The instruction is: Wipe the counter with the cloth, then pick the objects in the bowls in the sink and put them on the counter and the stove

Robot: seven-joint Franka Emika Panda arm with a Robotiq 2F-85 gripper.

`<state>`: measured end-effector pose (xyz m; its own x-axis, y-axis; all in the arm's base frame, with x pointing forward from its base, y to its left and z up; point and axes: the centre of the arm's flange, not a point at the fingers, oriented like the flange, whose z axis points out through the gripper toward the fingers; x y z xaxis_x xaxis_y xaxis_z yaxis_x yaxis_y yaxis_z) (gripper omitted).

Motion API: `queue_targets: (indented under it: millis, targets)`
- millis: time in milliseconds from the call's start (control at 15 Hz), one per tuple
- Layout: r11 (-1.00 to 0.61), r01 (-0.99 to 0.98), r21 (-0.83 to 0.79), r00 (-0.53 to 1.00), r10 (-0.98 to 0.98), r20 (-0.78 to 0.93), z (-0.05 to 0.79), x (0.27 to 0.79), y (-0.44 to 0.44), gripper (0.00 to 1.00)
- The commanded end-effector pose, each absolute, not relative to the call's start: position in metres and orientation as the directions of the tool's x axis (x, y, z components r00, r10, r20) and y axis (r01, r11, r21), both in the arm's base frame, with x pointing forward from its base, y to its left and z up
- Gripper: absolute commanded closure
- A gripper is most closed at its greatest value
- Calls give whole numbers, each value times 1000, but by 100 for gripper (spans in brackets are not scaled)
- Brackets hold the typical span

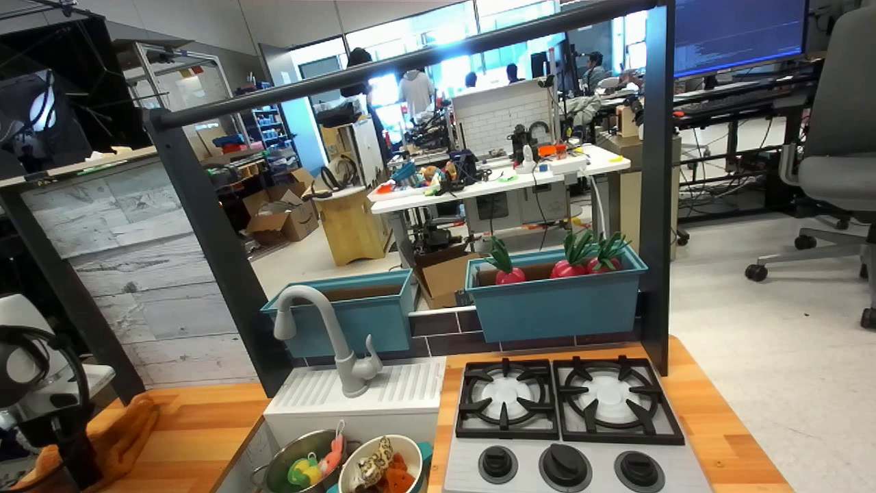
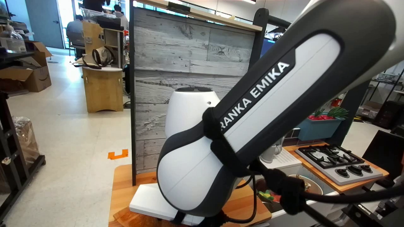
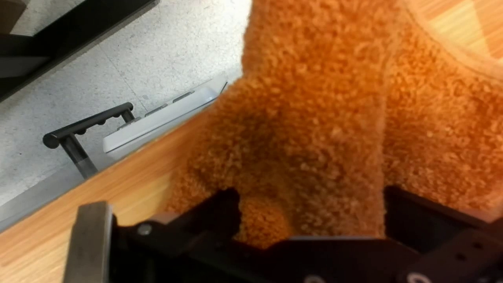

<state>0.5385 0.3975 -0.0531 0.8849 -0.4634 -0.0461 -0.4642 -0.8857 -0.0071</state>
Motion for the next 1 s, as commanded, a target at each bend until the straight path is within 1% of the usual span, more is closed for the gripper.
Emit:
queue_targets:
  millis: [0, 67, 200, 267, 533, 733, 933]
  targets:
    - [-835, -539, 110, 838, -545, -29, -87, 555, 344, 0]
    - [-836, -537, 115, 839, -543, -32, -89, 554, 349, 0]
    - [-810, -556, 185, 822, -569, -24, -95, 557, 352, 0]
    - [-802, -552, 228, 819, -573, -30, -98, 564, 360, 0]
    - [-762, -568, 312, 788, -612, -62, -103, 582, 368, 0]
    - [-664, -639, 388, 706, -706, -44, -104, 588, 325, 0]
    - [-566, -713, 414, 624, -781, 7, -98, 596, 276, 0]
